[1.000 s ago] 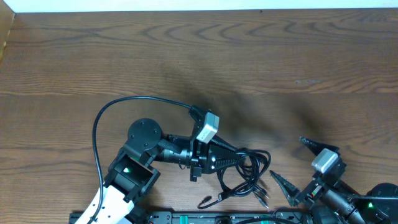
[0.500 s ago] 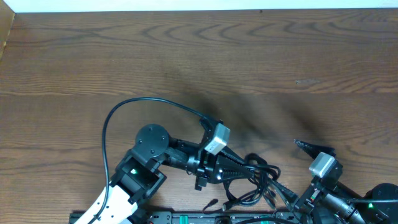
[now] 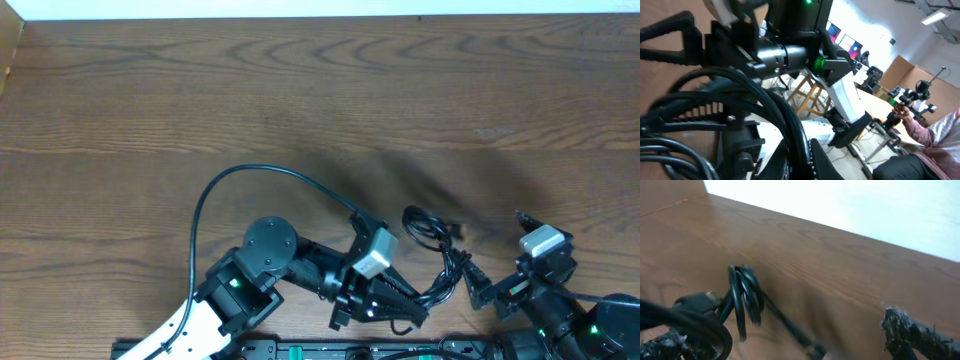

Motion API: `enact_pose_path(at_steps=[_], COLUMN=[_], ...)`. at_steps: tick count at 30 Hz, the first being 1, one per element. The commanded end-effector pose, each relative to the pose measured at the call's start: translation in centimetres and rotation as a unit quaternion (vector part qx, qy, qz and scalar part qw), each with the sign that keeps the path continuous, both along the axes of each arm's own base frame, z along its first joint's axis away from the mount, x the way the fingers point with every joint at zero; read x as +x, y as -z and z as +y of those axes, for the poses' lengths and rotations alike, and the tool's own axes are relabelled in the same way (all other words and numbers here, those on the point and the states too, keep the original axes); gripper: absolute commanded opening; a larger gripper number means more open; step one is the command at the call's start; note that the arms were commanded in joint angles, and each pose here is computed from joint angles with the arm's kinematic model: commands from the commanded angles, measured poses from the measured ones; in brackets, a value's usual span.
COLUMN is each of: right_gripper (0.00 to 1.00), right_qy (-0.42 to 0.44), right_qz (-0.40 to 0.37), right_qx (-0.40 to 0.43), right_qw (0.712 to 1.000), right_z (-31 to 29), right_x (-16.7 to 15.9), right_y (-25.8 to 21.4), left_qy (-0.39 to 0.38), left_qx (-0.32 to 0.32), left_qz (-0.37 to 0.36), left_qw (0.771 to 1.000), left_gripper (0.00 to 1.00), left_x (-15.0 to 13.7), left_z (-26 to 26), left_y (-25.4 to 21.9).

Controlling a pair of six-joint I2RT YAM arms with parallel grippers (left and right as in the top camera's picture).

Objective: Untangle cables

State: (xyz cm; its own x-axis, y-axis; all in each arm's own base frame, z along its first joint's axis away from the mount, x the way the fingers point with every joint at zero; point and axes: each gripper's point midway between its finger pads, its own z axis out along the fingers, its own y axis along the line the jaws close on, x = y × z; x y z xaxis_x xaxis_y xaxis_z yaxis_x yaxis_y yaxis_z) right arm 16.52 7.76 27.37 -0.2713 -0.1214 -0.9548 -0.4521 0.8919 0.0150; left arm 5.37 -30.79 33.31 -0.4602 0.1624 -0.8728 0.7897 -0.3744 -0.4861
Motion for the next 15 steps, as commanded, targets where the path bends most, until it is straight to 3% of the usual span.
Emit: enact_pose_path(at_steps=[1,11,15], right_gripper=[0.99,0.98,0.99], right_qy=[0.088,0.232,0.244], right_qz=[0.013,0.066,0.073], right_qx=[-0.011,-0.001,-0.006], right_qw=[0.996,0.970,0.967], right_z=[-2.8,-7.3,-7.7], right_x=[0.9,0.7,0.5], right_y=[0.5,2.6,3.0], left_qy=[0.050,0.057,0.041], left_qx=[-0.029,-0.046,-0.079], left_qz=[-0.026,-0.041,-0.071], left_qw=[0.998,0.996,0.994], left_gripper=[0.07,0.08,0.08], left_x=[-2.5,-2.9,-2.4], left_z=[0.7,1.1,1.7], left_y=[-2.5,-3.2,-4.6])
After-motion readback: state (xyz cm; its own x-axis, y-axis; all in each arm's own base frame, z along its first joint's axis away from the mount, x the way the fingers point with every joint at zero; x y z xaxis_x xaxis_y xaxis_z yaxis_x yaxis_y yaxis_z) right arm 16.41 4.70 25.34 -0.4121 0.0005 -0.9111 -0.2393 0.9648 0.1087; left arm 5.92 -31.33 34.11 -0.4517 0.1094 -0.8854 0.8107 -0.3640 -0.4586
